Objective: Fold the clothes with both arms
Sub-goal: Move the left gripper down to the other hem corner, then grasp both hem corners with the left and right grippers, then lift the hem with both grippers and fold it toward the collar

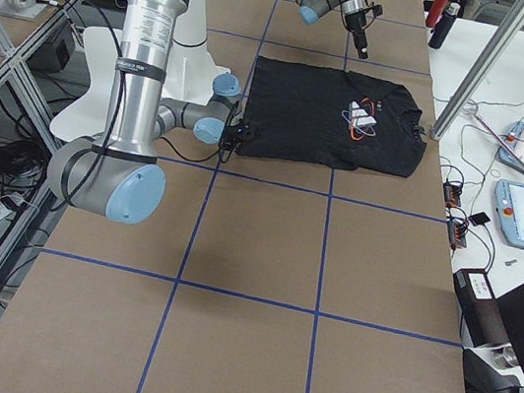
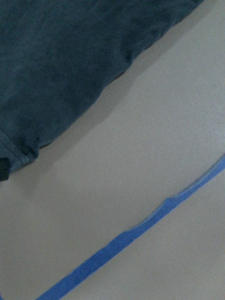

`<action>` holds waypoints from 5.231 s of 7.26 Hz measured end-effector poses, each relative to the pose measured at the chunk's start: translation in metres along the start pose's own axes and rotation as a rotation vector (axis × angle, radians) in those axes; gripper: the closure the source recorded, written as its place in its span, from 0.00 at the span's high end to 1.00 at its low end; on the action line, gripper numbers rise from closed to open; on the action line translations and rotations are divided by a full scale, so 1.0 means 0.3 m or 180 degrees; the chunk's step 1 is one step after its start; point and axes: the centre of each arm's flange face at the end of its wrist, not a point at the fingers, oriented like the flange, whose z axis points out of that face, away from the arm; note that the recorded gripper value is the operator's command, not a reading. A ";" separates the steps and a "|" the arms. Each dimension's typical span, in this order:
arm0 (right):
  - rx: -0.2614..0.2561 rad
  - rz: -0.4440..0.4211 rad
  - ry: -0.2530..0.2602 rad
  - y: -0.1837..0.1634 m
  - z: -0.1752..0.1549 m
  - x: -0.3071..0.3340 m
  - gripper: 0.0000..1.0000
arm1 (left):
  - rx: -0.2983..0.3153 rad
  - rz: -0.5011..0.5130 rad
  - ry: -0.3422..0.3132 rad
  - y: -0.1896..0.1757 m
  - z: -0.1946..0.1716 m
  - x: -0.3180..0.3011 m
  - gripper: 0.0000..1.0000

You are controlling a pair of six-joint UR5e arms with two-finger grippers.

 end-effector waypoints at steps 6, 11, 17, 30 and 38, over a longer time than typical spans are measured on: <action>-0.0257 -0.0051 0.0089 0.036 -0.141 0.083 0.00 | -0.0545 -0.0240 -0.0341 0.482 -0.389 -0.218 1.00; -0.0392 -0.0114 0.0184 0.073 -0.179 0.130 0.00 | -0.0966 -0.1012 -0.0951 1.086 -0.450 -0.269 0.88; -0.0415 -0.0119 0.0142 0.081 -0.197 0.118 0.00 | -0.1077 -0.1071 -0.1298 1.236 -0.427 -0.280 0.59; -0.0446 -0.0117 0.0062 0.085 -0.249 0.099 0.00 | -0.1137 -0.1083 -0.1292 1.192 -0.499 -0.181 0.00; -0.0634 0.0292 -0.0140 -0.119 -0.523 0.041 0.00 | -0.1236 -0.1248 -0.0947 0.970 -0.741 0.033 0.00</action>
